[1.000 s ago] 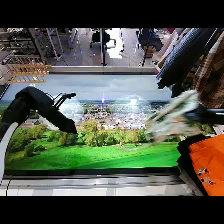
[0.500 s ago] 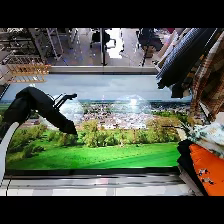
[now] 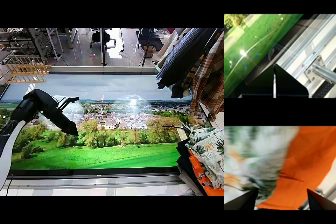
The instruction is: Fold the clothes and pants, and hang the long-sleeved shirts on hangers.
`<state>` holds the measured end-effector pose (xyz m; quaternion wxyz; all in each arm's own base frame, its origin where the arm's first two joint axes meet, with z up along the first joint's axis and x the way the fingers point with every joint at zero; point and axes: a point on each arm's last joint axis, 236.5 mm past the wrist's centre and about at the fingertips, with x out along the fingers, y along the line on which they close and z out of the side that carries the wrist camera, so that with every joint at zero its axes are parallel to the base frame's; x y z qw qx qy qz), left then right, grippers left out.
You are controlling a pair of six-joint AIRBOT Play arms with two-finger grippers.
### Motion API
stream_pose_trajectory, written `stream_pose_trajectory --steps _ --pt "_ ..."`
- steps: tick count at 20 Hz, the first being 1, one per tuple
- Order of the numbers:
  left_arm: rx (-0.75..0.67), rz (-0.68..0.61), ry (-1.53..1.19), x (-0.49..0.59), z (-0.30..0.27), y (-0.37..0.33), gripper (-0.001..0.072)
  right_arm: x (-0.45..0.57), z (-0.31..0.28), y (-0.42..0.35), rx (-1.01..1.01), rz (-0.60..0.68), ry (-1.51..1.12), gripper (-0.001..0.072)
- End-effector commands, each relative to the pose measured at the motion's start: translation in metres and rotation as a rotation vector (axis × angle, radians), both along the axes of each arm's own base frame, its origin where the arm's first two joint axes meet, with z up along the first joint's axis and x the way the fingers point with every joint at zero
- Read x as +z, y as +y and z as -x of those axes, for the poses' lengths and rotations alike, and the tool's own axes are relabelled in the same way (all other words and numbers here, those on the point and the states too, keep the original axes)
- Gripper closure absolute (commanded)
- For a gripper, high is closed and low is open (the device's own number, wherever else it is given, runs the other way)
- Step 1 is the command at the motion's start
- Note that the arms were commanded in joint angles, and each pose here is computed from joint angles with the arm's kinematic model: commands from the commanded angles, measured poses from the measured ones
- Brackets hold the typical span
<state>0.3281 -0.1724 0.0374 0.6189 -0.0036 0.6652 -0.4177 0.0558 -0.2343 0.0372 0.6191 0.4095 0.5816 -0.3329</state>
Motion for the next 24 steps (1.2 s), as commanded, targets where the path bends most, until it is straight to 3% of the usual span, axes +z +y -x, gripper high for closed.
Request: stream_pose_trajectory --steps 1,4,6,7,8,12,15,19,24 --pt "-0.039 -0.054 0.065 -0.003 0.016 0.013 0.0700 0.017 -0.005 -0.016 -0.005 0.026 -0.025 0.0009" --pt "0.045 -0.358 0.051 -0.020 0.012 0.074 0.0701 0.104 -0.096 -0.041 0.048 0.200 -0.432 0.0013" --pt "0.208 -0.605 -0.066 -0.012 -0.010 0.134 0.0700 0.170 -0.170 -0.022 0.148 0.216 -0.767 0.0015" --pt "0.295 -0.664 -0.151 0.001 -0.023 0.156 0.0700 0.189 -0.198 -0.002 0.211 0.184 -0.874 0.0030" --pt "0.392 -0.685 -0.254 0.020 -0.038 0.174 0.0700 0.193 -0.219 0.024 0.296 0.138 -0.904 0.0046" --pt "0.656 -0.623 -0.591 0.097 -0.074 0.220 0.0699 0.117 -0.253 0.110 0.669 0.057 -0.592 0.0296" --pt "0.825 -0.598 -0.615 0.122 -0.064 0.238 0.0699 0.064 -0.276 0.170 0.884 0.059 -0.488 0.0343" --pt "0.833 -0.599 -0.617 0.124 -0.063 0.241 0.0699 0.054 -0.343 0.196 0.956 0.297 -0.636 0.0679" --pt "0.830 -0.602 -0.609 0.121 -0.064 0.241 0.0700 0.144 -0.413 0.159 0.781 0.677 -0.959 0.0702"
